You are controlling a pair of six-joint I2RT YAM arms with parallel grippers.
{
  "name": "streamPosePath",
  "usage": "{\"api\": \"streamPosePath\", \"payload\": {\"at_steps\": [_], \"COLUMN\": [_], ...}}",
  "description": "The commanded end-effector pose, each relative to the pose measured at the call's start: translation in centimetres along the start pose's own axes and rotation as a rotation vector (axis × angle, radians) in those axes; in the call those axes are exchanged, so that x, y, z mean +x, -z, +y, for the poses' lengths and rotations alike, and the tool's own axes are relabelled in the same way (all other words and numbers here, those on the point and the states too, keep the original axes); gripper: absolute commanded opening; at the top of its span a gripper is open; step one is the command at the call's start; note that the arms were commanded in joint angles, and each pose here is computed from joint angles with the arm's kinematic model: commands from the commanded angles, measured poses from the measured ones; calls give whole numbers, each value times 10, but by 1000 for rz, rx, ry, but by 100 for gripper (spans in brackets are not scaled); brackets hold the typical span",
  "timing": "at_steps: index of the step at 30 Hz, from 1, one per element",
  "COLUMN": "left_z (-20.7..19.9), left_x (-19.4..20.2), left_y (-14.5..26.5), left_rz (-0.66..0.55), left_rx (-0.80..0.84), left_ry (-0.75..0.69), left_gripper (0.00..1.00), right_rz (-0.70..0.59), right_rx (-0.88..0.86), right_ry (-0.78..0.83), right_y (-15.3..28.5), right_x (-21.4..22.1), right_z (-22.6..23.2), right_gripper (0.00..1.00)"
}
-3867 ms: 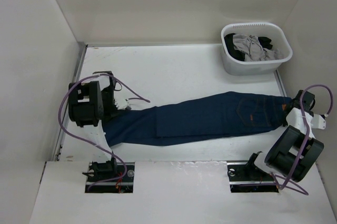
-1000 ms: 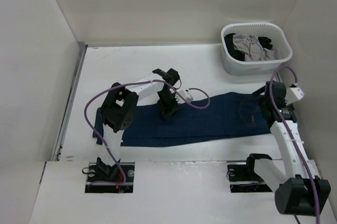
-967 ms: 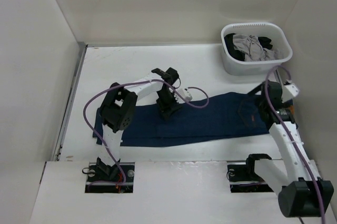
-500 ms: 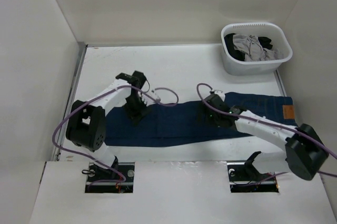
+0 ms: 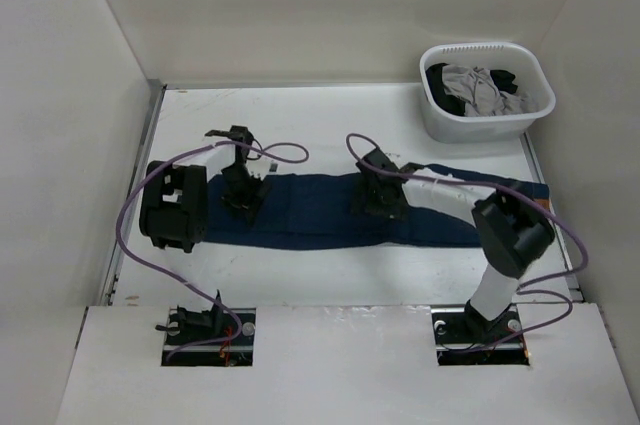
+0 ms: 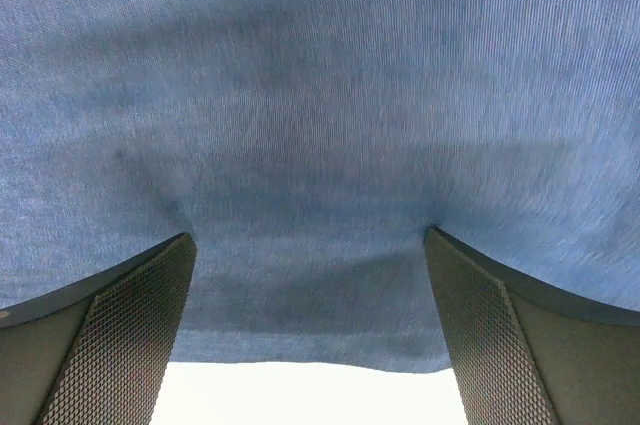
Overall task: Fold and stack the trousers
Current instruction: Fold the trousers
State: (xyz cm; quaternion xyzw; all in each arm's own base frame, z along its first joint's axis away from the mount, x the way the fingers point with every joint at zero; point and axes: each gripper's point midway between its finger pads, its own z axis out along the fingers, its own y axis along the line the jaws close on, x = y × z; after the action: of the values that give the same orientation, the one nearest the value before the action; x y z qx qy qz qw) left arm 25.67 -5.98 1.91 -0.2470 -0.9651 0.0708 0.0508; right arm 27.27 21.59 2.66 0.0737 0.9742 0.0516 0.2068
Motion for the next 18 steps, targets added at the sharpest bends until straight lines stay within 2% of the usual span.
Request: {"api": "streamPosePath", "payload": {"at_steps": [1,4,6,8,10,14,18], "left_z": [34,57,77,92,108,132,133], "left_x": [-60,-63,-63,-63,-60,-53,-49], "left_y": [10,8,8,8,8,11,17], "left_rz": [-209,-203,-207,-215,-210,-220,-254], "left_rx": [-87,-118,-149,-171,-195,-216,-193], "left_ry": [2,16,41,57,75,125,160], "left_gripper": [54,54,53,54,54,54,54], "right_rz": [-46,-71,-71,-102,-188,-328,-401], "right_rx": [11,9,-7,-48,-91,-74,20], "right_ry": [42,88,89,61,-14,-388,-860], "right_y": [-17,-24,-24,-11,14,60,81], "right_x": [-51,-87,-95,-100,-109,-110,-66], "right_z": [4,10,12,11,-2,-86,-187], "right_gripper": [100,100,100,100,100,100,100]}}
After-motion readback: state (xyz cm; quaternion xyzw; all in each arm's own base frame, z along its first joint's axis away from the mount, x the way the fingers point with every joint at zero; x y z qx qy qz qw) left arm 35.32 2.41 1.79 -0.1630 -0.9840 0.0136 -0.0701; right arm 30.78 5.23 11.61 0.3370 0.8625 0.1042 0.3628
